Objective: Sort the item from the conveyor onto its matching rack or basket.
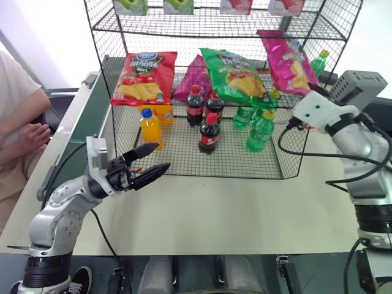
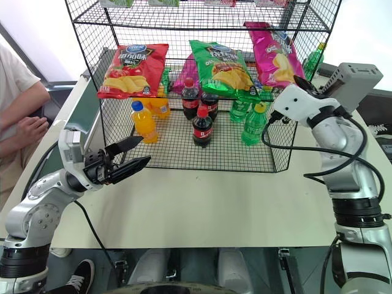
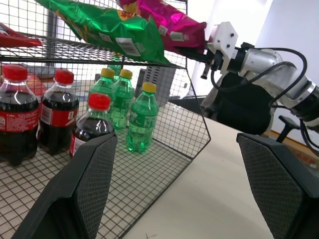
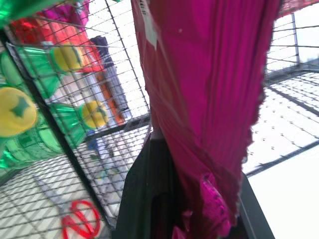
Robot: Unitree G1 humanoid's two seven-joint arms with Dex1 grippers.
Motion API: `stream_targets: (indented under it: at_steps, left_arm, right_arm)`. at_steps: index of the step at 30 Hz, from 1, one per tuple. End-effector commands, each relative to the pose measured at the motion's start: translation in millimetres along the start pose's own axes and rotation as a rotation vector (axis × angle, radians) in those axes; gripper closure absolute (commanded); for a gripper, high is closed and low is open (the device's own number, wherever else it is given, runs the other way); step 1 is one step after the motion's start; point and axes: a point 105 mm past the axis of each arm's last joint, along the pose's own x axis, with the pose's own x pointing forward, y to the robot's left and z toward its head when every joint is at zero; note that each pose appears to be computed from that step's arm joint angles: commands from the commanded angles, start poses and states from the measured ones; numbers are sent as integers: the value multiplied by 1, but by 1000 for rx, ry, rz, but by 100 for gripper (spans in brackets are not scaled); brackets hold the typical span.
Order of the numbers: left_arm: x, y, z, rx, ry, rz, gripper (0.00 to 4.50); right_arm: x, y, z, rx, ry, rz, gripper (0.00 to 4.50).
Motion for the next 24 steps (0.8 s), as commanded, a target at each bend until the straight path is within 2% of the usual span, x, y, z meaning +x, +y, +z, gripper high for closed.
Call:
stream_targets:
  at_steps: [1,4,13,15,17,22,23,24]
  left_arm:
    - [5,-7,11,55,-33,-28,43]
    - [5,-7,11,56,-32,-25,43]
    - [1,-9,10,45,-35,-8,43]
    - [1,-9,10,44,-35,-6,43]
    - [1,-9,10,43,-34,-6,43]
    - [-1,-8,9,41,-30,-6,43]
    - [-1,-8,9,39,-30,-4,43]
    - [-2,-8,8,38,-29,-3,43]
  right_arm:
    - [7,-12,5,-21,11,-63,445]
    - [11,-2,0,-23,36,-35,445]
    - [16,-10,-3,-27,40,-63,445]
    - [15,-7,-3,49,32,-24,338]
    - [13,-7,0,35,15,-18,267]
    - [4,-6,9,56,-31,26,29]
    - [1,-7,12,77,-52,37,4]
    - [-2,-8,17,92,-81,51,4]
